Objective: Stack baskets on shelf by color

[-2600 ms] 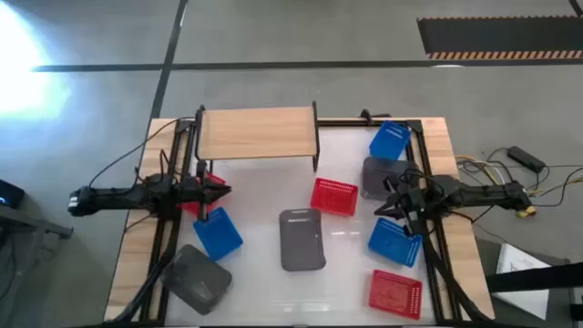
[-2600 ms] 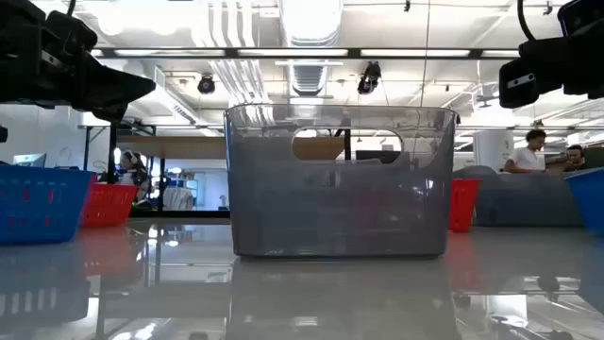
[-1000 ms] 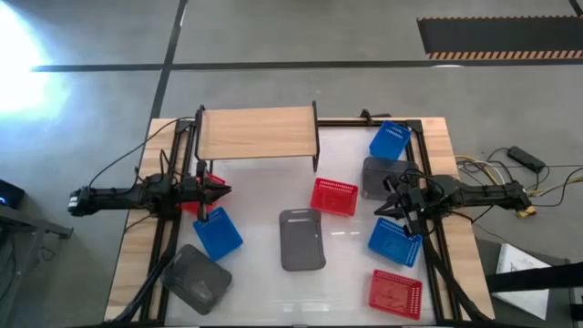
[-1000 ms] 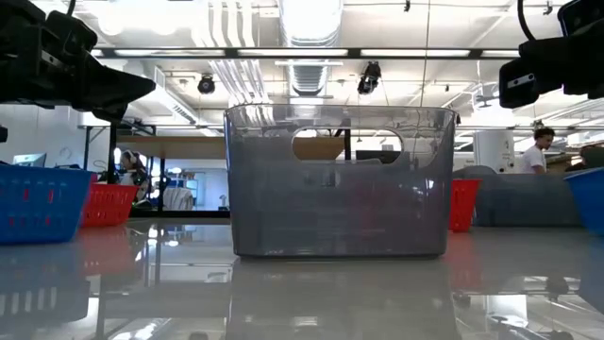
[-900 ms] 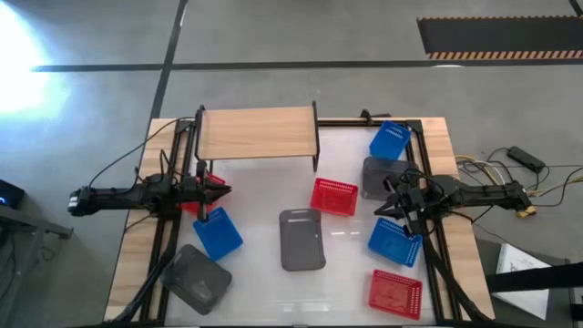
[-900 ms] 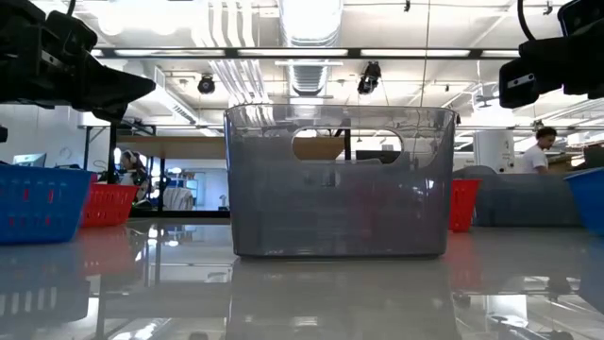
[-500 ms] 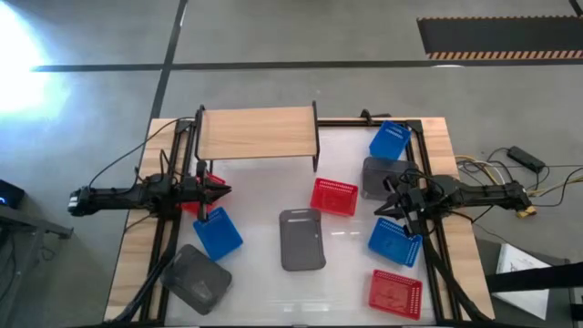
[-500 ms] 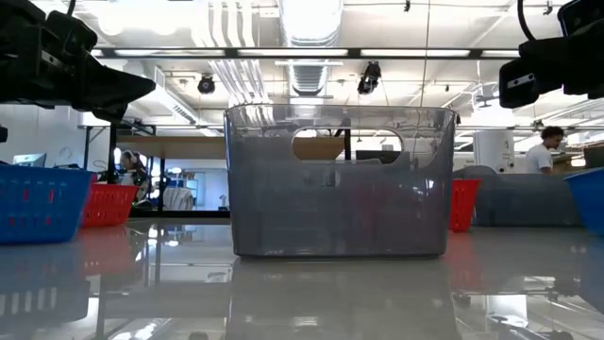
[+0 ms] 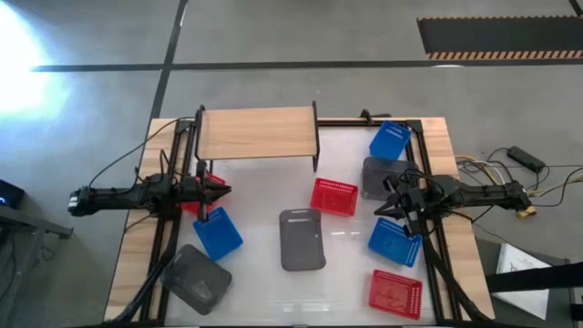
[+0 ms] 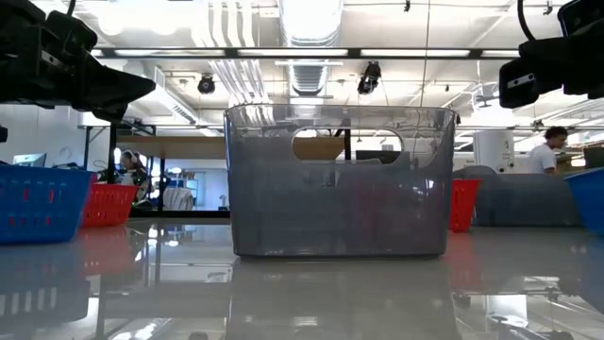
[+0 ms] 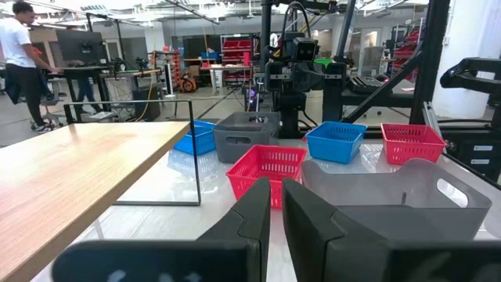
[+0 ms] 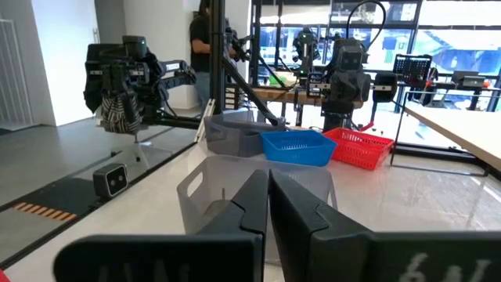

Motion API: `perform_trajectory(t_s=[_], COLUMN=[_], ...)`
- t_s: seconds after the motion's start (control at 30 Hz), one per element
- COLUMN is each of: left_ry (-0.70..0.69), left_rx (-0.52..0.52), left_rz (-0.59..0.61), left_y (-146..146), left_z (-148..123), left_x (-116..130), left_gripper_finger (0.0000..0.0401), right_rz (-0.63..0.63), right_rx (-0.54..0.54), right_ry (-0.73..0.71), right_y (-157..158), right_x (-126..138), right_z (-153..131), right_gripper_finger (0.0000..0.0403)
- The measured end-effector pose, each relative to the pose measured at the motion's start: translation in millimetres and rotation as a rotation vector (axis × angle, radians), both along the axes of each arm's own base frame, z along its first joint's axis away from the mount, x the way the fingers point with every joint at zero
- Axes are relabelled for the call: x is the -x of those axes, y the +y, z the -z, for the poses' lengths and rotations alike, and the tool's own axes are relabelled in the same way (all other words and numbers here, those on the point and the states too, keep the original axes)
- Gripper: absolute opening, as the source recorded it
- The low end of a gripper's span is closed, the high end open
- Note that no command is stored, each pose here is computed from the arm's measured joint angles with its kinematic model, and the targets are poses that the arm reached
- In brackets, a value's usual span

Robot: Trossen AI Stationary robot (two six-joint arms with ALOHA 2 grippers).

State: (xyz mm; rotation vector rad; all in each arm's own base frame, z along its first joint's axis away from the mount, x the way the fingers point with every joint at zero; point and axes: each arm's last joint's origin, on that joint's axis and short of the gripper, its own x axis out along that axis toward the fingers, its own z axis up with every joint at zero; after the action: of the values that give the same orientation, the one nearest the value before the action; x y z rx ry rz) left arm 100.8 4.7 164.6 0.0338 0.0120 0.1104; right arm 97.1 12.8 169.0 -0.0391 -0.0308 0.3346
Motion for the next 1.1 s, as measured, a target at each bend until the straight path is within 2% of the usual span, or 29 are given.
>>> perform_trajectory(t_s=[0.6,0.7,0.83,0.93,1.1], left_ry=[-0.018,-0.11,-0.327,-0.485,-0.428], left_rx=[-0.001,-0.002,-0.005,0.072,0.066], left_rz=[-0.001,-0.001,-0.004,0.014,0.041], left_y=[0.0,0.0,0.0,-0.1,-1.0], left_z=[-1.8,-10.6,-31.0,-44.9,-55.1], left_x=[0.0,0.5,4.8,10.4,3.8], left_gripper_finger=[0.0019,0.0019,0.0019,0.0019,0.0019], right_rz=[0.0,-0.001,-0.001,0.0,0.0], right_rx=[0.0,-0.001,-0.001,0.0,-0.001], right_ry=[-0.001,0.0,0.001,-0.001,0.0], right_y=[0.0,0.0,0.0,0.0,0.0], right_x=[0.0,0.0,0.0,0.0,0.0], right_z=[-0.1,0.0,0.0,0.0,0.0], right_gripper_finger=[0.0009,0.0009,0.0009,0.0009,0.0009])
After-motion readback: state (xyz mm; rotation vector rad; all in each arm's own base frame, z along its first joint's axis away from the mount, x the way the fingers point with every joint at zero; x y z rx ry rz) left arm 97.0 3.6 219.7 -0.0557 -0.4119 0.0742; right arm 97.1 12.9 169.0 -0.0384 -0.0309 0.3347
